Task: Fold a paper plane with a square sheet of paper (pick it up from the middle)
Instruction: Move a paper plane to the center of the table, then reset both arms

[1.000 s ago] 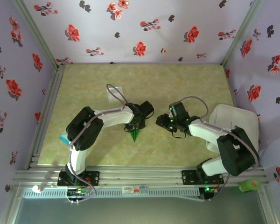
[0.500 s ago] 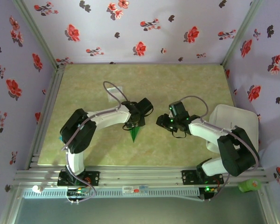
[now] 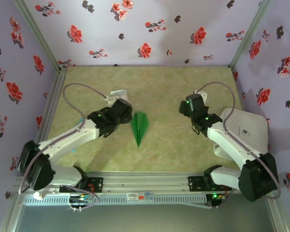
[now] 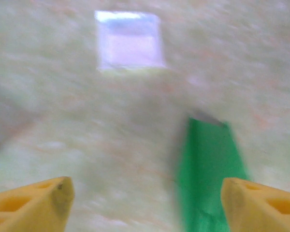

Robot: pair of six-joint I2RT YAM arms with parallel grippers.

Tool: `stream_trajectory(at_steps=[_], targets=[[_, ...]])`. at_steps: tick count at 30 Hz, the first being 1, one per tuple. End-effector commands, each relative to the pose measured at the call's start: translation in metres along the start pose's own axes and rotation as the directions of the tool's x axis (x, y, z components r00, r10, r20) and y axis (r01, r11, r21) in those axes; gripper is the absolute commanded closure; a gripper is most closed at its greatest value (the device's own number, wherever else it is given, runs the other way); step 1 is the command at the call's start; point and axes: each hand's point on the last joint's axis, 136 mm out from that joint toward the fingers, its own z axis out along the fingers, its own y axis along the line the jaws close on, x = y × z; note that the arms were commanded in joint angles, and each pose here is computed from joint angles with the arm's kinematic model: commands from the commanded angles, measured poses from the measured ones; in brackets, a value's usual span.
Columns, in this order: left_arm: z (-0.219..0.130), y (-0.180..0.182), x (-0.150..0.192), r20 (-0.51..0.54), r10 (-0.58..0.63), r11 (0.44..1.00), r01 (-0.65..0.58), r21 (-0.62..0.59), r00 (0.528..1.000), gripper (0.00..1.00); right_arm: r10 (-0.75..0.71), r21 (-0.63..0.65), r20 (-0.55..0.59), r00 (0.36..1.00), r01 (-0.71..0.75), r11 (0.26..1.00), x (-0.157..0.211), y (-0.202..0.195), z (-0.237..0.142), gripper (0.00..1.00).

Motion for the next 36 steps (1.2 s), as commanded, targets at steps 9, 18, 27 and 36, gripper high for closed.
stream_trajectory(at_steps=[9, 18, 27, 36], targets=[[0.041, 0.184, -0.031, 0.206, 0.076, 0.947, -0.006, -0.32, 0.976, 0.0, -0.212, 0.175, 0.146, 0.966, 0.186, 0.967, -0.01, -0.054, 0.082, 0.17], [0.092, 0.186, -0.042, 0.283, 0.157, 0.964, -0.084, -0.254, 0.946, 0.0, -0.135, -0.014, 0.259, 0.956, 0.144, 0.99, 0.007, -0.055, 0.087, 0.18], [0.114, 0.196, -0.036, 0.44, 0.135, 0.985, -0.073, -0.155, 0.888, 0.0, -0.017, -0.006, 0.284, 0.959, 0.019, 1.0, 0.014, -0.083, 0.1, 0.01], [0.118, 0.2, -0.037, 0.415, 0.09, 0.991, -0.038, -0.131, 0.906, 0.0, -0.016, 0.028, 0.29, 0.957, 0.008, 1.0, 0.014, -0.088, 0.098, 0.01]])
